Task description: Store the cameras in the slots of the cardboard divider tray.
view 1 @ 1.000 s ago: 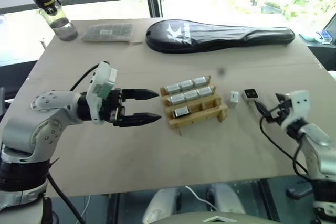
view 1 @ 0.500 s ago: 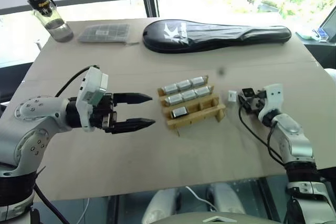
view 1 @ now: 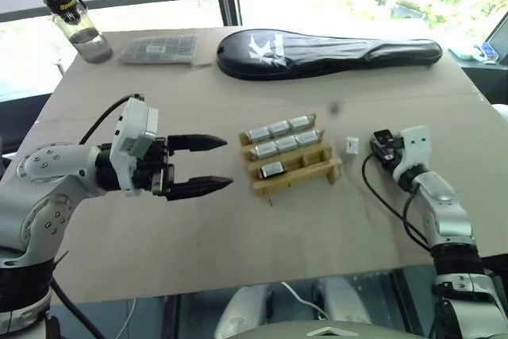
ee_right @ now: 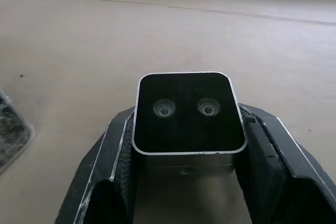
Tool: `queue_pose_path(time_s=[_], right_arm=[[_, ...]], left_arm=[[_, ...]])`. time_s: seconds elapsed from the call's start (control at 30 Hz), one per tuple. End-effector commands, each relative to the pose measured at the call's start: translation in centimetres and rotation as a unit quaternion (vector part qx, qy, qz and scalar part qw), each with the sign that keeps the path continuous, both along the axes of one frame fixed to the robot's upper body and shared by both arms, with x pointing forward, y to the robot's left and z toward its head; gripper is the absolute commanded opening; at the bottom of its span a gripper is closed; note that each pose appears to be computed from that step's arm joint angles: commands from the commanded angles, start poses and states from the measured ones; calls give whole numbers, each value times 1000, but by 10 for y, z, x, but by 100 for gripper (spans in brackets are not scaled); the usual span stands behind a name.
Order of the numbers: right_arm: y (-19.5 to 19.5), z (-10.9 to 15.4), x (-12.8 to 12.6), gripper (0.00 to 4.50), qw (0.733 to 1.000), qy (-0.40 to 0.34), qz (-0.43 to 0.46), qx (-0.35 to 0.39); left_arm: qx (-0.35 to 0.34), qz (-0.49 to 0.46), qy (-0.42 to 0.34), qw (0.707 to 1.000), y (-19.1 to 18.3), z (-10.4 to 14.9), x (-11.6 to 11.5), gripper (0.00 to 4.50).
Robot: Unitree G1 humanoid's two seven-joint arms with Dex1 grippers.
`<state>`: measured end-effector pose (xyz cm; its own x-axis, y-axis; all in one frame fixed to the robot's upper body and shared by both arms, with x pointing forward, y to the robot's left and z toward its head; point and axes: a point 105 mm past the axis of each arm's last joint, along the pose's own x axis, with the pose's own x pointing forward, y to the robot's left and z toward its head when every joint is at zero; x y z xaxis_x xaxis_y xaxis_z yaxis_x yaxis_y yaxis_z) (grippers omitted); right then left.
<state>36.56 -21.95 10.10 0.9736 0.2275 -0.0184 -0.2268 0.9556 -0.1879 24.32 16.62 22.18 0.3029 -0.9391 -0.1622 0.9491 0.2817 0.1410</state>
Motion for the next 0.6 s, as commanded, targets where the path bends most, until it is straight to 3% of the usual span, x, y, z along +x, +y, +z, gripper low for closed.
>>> queue_pose_path(time_s=[0.03, 0.1, 0.2, 0.3, 0.43, 0.6], right_arm=[[33, 60, -9, 196, 986, -127, 92, -61], [65, 74, -21, 196, 961, -177, 167, -134], [103, 76, -38, 196, 904, -226, 258, -255], [139, 85, -51, 196, 833, -298, 322, -337], [167, 89, -62, 196, 734, -373, 367, -432], [190, 105, -69, 196, 694, -434, 371, -438]], left_arm=[[-33, 13, -12, 999, -10, 8, 10, 377], [-53, 40, 12, 998, -15, 7, 23, 377], [-80, 73, 39, 993, -21, 9, 43, 377], [-103, 76, 48, 991, -29, 13, 58, 377], [-85, 39, 64, 994, -42, 7, 58, 377], [-71, 6, 78, 994, -50, 2, 50, 377]])
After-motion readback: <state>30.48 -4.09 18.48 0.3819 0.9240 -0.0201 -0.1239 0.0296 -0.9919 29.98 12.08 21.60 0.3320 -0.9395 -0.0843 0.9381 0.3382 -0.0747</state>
